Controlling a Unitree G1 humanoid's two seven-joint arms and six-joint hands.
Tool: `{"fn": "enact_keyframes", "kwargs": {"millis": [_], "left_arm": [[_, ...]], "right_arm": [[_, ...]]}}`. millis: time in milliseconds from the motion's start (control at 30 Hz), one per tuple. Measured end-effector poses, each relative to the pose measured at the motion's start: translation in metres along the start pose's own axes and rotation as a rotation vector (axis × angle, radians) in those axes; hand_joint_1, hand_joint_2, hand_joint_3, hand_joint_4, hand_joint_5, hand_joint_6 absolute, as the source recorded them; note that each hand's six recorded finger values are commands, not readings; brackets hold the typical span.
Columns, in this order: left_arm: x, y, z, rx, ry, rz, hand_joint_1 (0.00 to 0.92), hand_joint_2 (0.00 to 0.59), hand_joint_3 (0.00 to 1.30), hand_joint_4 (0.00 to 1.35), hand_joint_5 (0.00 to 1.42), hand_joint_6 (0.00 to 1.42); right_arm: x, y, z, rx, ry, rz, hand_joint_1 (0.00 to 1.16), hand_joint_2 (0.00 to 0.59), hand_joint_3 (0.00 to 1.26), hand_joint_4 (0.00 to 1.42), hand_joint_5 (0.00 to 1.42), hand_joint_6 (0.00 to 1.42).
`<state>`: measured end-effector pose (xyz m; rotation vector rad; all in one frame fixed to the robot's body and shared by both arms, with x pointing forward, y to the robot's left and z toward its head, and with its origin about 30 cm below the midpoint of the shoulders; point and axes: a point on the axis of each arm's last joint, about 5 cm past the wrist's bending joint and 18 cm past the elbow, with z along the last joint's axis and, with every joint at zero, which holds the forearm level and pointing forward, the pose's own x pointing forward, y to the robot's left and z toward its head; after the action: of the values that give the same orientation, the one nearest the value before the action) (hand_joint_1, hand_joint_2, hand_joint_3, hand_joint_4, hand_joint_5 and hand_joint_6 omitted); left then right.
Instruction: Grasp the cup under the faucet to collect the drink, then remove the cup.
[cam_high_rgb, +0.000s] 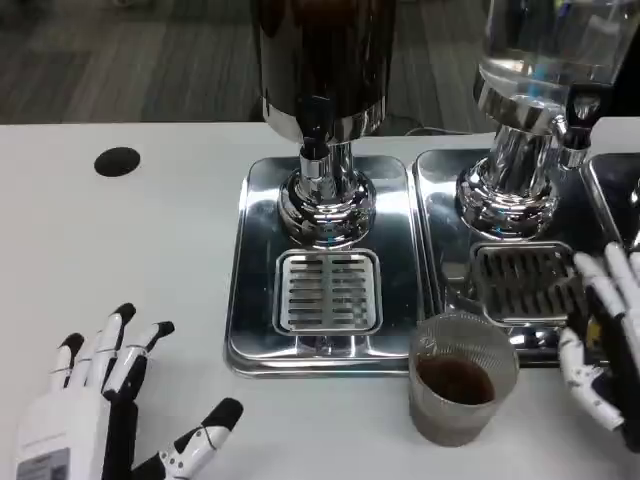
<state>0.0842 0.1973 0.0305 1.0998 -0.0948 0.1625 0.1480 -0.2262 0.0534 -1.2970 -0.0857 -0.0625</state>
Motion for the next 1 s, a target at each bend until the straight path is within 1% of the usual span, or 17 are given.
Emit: {"fn": "enact_keyframes", "kwargs": {"millis": [133,267,367,433,500,533,567,667,833,1000], "left_arm": [[-0.001,0.0,-0.0015,0.005,0.007,-0.003,0.0,0.139,0.26,0.0,0.12,0.05],[-0.005,-0.001,-0.0025,0.016,0.004,-0.002,0.0,0.138,0.26,0.0,0.12,0.05],[-0.008,-0.001,-0.0021,0.019,0.004,-0.005,0.0,0.138,0.24,0.0,0.13,0.04],[-0.01,-0.002,0.0,0.015,-0.001,-0.001,0.0,0.138,0.24,0.0,0.13,0.04],[-0.012,-0.004,0.0037,0.02,-0.023,-0.001,0.0,0.138,0.24,0.0,0.13,0.04],[-0.014,-0.005,0.0057,0.017,-0.027,-0.004,0.0,0.137,0.24,0.0,0.13,0.04],[-0.015,-0.005,0.0068,0.015,-0.028,-0.005,0.0,0.137,0.24,0.0,0.13,0.04],[-0.019,-0.005,0.007,0.015,-0.016,-0.009,0.0,0.137,0.25,0.0,0.13,0.04],[-0.024,-0.004,0.0066,0.018,-0.005,0.001,0.0,0.135,0.25,0.0,0.13,0.04],[-0.025,-0.005,0.0077,0.013,-0.007,-0.001,0.0,0.135,0.26,0.0,0.13,0.04]], "right_arm": [[-0.001,0.0055,-0.0026,-0.023,0.033,0.005,0.03,0.579,0.12,0.0,0.0,0.0],[-0.002,0.0057,-0.0042,-0.021,0.033,-0.012,0.02,0.583,0.12,0.0,0.0,0.0],[-0.004,0.0062,-0.0083,-0.031,0.024,-0.027,0.02,0.586,0.12,0.0,0.0,0.0],[-0.006,0.0075,-0.01,-0.031,0.016,-0.028,0.02,0.586,0.12,0.0,0.0,0.0],[-0.009,0.0093,-0.0117,-0.032,0.0,-0.023,0.02,0.586,0.12,0.0,0.0,0.0],[-0.01,0.0105,-0.0128,-0.032,-0.012,-0.017,0.02,0.586,0.12,0.0,0.0,0.0],[-0.012,0.0114,-0.0136,-0.031,-0.016,-0.011,0.02,0.586,0.12,0.0,0.0,0.0],[-0.015,0.0134,-0.0154,-0.022,-0.014,-0.002,0.02,0.586,0.12,0.0,0.0,0.0],[-0.015,0.0132,-0.0158,-0.016,-0.019,-0.011,0.03,0.586,0.12,0.0,0.0,0.0],[-0.017,0.0131,-0.0148,-0.015,-0.03,-0.008,0.03,0.586,0.11,0.0,0.0,0.0]]}}
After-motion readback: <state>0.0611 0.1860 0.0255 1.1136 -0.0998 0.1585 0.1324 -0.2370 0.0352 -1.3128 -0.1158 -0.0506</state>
